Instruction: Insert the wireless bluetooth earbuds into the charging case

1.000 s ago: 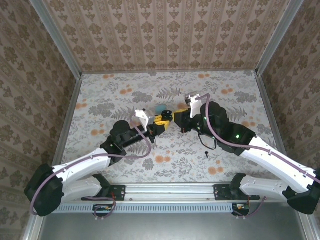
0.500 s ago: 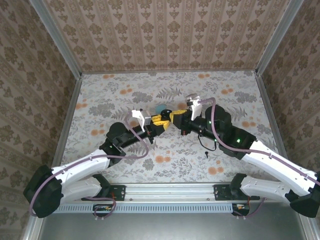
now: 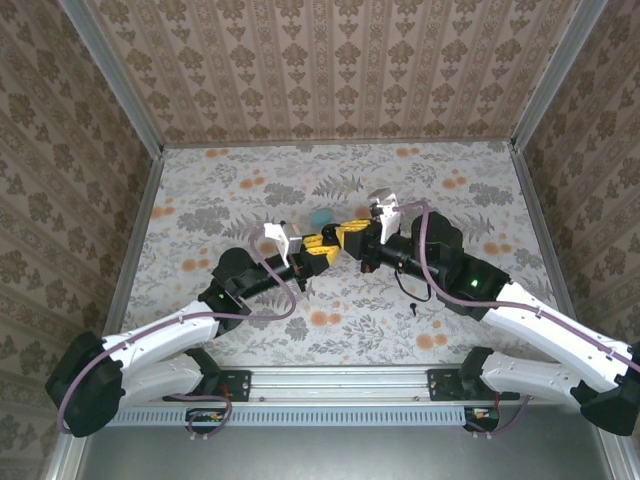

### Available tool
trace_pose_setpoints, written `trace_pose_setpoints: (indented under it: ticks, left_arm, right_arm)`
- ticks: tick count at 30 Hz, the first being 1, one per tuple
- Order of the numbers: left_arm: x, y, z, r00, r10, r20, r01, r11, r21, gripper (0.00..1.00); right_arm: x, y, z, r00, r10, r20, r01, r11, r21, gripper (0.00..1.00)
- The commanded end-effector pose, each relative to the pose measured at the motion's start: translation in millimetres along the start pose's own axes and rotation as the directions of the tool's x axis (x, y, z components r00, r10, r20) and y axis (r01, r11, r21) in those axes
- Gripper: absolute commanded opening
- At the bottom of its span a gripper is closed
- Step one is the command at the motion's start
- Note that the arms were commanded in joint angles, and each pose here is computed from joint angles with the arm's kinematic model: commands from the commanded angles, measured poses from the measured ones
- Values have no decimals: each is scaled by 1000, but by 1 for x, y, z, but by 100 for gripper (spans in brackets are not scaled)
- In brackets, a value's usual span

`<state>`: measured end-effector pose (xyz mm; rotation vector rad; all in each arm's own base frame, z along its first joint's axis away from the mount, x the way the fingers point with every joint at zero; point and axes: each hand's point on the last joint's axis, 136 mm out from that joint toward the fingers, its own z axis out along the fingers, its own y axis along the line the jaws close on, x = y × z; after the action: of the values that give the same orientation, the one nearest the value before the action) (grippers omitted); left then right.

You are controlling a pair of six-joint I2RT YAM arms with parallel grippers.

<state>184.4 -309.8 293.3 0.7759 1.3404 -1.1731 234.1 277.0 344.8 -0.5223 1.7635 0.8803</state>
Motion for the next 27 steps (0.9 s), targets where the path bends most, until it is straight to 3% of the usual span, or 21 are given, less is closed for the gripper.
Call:
trace_pose_setpoints:
  ticks: [1,10,27]
  left_arm:
    - [-8,-7,-1,1000,-10,15,10,1000,21,0]
    - [-12,-11,-4,999,-11,37,10,1000,18,0]
    - [-19,-9,-7,998,-21,57,22,1000,-12,0]
  right_arm:
    - [-9,6,0,996,-84,5,84,996,-15,10]
    - [-15,12,8,986,-167,-5,167,985,-39,10]
    - [4,18,9,984,-176,-15,174,980,-95,9]
